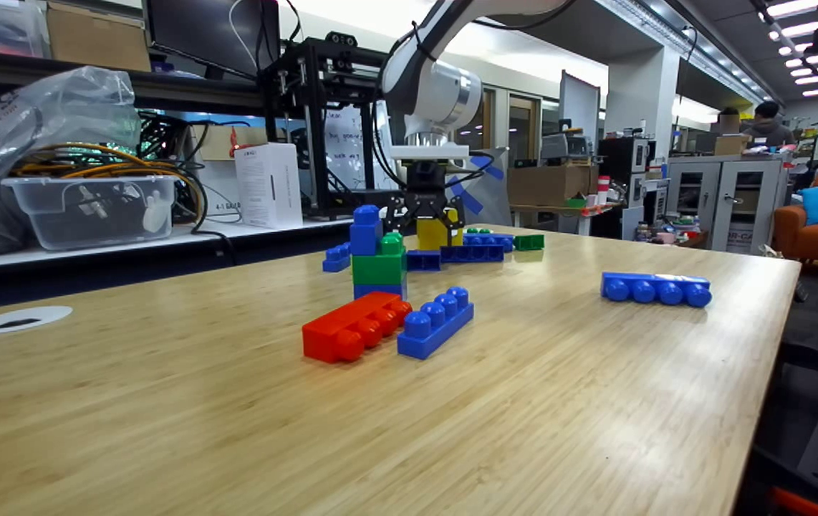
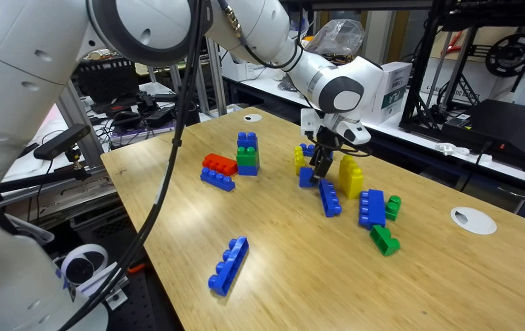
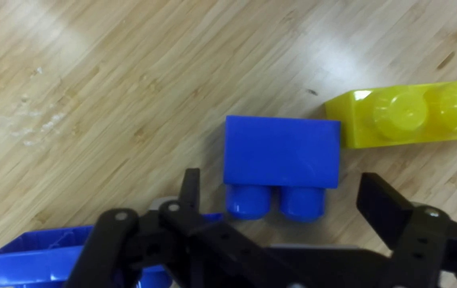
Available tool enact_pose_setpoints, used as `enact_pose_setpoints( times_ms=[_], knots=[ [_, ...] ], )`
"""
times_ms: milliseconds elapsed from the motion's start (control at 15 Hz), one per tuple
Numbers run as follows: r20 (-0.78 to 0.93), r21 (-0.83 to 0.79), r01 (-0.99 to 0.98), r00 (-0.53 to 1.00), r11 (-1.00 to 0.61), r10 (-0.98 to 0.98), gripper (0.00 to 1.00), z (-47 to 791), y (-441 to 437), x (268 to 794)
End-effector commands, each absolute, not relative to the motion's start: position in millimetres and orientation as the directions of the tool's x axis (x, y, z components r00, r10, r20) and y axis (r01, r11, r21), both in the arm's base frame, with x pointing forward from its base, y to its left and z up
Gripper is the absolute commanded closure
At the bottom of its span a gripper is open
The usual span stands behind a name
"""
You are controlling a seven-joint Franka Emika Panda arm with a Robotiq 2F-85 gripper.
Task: Stack the blue block on the blue and green blocks.
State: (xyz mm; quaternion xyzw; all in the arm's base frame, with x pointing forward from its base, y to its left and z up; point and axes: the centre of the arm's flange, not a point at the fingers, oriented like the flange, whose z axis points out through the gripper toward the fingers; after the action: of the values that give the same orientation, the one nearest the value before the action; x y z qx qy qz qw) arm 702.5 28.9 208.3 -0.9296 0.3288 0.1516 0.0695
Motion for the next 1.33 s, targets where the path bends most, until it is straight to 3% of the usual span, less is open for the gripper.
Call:
enact_pose_setpoints(
  times_ms=[0, 333, 400, 467, 733, 1267],
  knots=[
    [-0.331, -0.002, -0.634, 0.730, -0.773, -0.598, 0.00, 202.6, 29.0, 708.9],
    [-0.327, 0.002, -0.631, 0.733, -0.776, -0.596, 0.01, 197.3, 31.4, 708.2],
    [-0.323, 0.002, -0.628, 0.736, -0.778, -0.595, 0.25, 197.4, 32.0, 708.0],
    [-0.319, 0.002, -0.627, 0.737, -0.779, -0.595, 0.26, 197.7, 32.5, 707.7],
    [-0.312, 0.008, -0.621, 0.743, -0.784, -0.592, 0.55, 197.6, 33.8, 706.9],
    [-0.172, -0.089, -0.426, 0.897, -0.900, -0.408, 0.56, 262.1, 38.8, 687.8]
  ],
)
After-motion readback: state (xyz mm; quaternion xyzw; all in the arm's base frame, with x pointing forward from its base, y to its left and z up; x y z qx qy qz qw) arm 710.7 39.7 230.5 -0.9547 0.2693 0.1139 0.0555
